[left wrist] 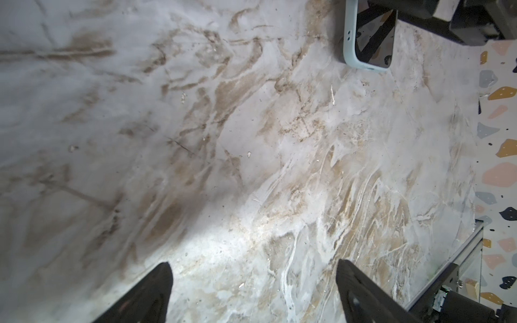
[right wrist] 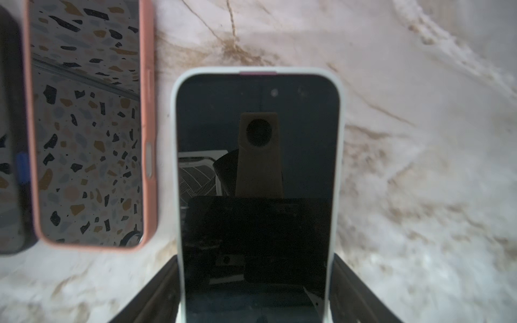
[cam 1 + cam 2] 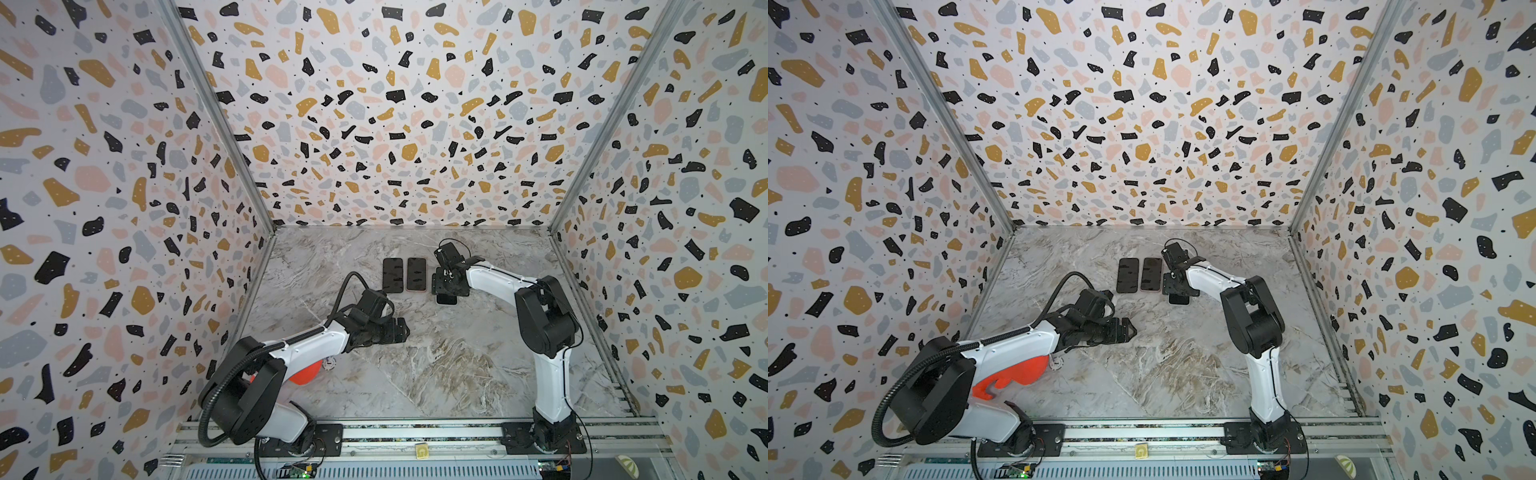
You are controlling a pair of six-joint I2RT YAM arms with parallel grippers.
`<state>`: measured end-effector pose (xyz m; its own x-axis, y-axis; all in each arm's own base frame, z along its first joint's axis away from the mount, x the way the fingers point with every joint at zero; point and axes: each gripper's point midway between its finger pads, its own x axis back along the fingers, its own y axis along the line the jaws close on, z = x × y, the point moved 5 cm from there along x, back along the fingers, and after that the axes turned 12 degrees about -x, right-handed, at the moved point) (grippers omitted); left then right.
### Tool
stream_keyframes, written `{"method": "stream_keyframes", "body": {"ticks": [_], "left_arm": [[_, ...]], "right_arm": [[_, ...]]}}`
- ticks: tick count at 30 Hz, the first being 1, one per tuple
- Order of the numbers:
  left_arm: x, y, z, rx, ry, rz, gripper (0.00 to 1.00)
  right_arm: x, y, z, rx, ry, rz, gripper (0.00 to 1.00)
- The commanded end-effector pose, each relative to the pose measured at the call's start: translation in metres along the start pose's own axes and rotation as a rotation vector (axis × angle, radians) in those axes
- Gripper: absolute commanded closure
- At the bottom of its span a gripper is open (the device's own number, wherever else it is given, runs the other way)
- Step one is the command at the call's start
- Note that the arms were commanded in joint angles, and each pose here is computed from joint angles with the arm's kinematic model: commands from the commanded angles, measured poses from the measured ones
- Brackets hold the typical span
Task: Put the phone into the phone case
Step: 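Carry the cased phone with the right gripper beside the pink-cased phone and lower it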
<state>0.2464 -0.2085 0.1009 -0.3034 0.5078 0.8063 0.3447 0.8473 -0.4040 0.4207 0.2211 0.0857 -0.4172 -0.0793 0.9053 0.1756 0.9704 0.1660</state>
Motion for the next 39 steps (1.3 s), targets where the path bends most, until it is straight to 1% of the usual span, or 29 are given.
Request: {"method": "stream_keyframes", "body": {"ticks": [1,11,20,26,32,39], "left_arm": [[-0.001,0.001,-0.007,-0.018,-0.001,0.001,0.08],[-0.006,0.005,-0.006,-0.007,0.013,0.000,0.08],[-0.006,0.006,-0.007,-0.003,0.012,0.006,0.08],[-0.006,0.007,-0.007,-0.004,0.014,0.008,0.08],[-0.004,0.006,-0.008,-0.007,0.007,0.009,0.08],[-0.001,0.007,-0.010,-0.014,0.000,-0.005,0.08]], "right_arm": [[0.010,0.008,-0.024,0.015,-0.033,-0.019,0.36],[-0.010,0.019,-0.052,0.015,-0.022,-0.024,0.36],[-0.022,0.021,-0.052,0.015,0.005,-0.010,0.35],[-0.019,0.019,-0.049,0.006,0.021,-0.007,0.30],[-0.012,0.021,-0.052,0.005,0.008,-0.021,0.21],[-0.002,0.025,-0.058,0.008,-0.011,-0.038,0.16]]}}
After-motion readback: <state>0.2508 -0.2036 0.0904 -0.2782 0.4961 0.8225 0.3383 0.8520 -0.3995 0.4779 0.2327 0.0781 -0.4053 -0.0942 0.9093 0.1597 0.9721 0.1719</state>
